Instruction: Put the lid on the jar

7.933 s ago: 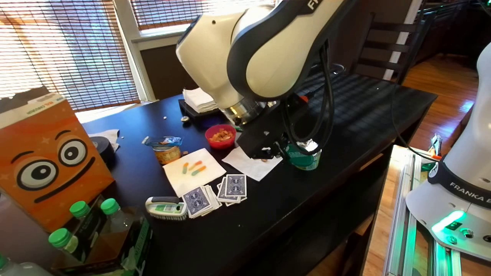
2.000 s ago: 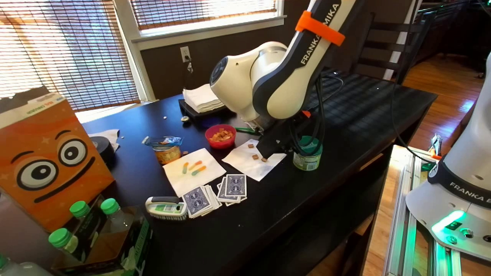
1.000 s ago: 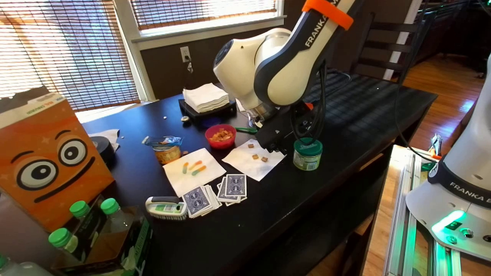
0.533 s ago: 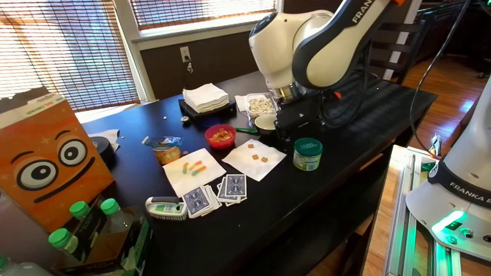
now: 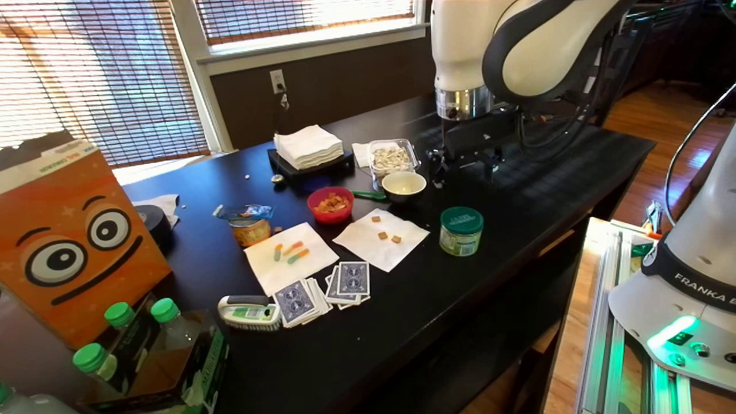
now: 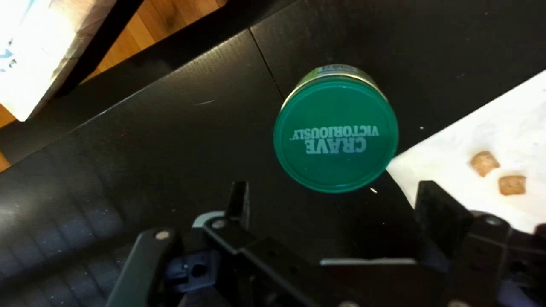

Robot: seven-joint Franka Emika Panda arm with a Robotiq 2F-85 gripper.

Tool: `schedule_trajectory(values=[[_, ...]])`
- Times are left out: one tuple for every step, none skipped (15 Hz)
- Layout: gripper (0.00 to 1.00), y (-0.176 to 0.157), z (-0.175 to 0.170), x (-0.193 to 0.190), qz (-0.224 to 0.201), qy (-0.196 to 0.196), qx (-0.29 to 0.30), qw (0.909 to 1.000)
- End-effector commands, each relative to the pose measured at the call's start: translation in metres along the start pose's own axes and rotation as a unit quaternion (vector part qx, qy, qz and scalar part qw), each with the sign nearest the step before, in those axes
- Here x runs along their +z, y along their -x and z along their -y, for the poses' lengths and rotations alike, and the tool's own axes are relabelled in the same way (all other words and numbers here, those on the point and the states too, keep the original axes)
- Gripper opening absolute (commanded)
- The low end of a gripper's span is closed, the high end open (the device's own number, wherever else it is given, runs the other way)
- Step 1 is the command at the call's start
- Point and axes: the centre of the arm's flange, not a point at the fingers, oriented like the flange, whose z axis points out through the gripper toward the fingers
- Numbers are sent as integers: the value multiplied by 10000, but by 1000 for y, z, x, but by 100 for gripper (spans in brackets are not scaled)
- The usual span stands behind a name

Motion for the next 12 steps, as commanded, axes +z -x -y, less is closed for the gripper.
schedule_trajectory(values=[[100, 11, -34, -13, 120, -396, -203, 9989], [100, 10, -35, -16, 155, -410, -236, 9988], [100, 9, -36, -19, 174, -440, -292, 9985], [100, 8, -38, -22, 181, -455, -335, 9982], [100, 8, -40, -25, 208, -472, -394, 9979], [100, 9, -43, -27, 248, -434, -519, 9974], [100, 10, -47, -29, 266, -440, -662, 9965], [100, 11, -51, -31, 253, -438, -800, 9955], [100, 12, -55, -33, 260, -463, -996, 9936], [100, 14, -59, -37, 302, -555, -1180, 9910], [100, 15, -61, -41, 282, -620, -1338, 9887], [100, 16, -63, -46, 306, -666, -1461, 9866]])
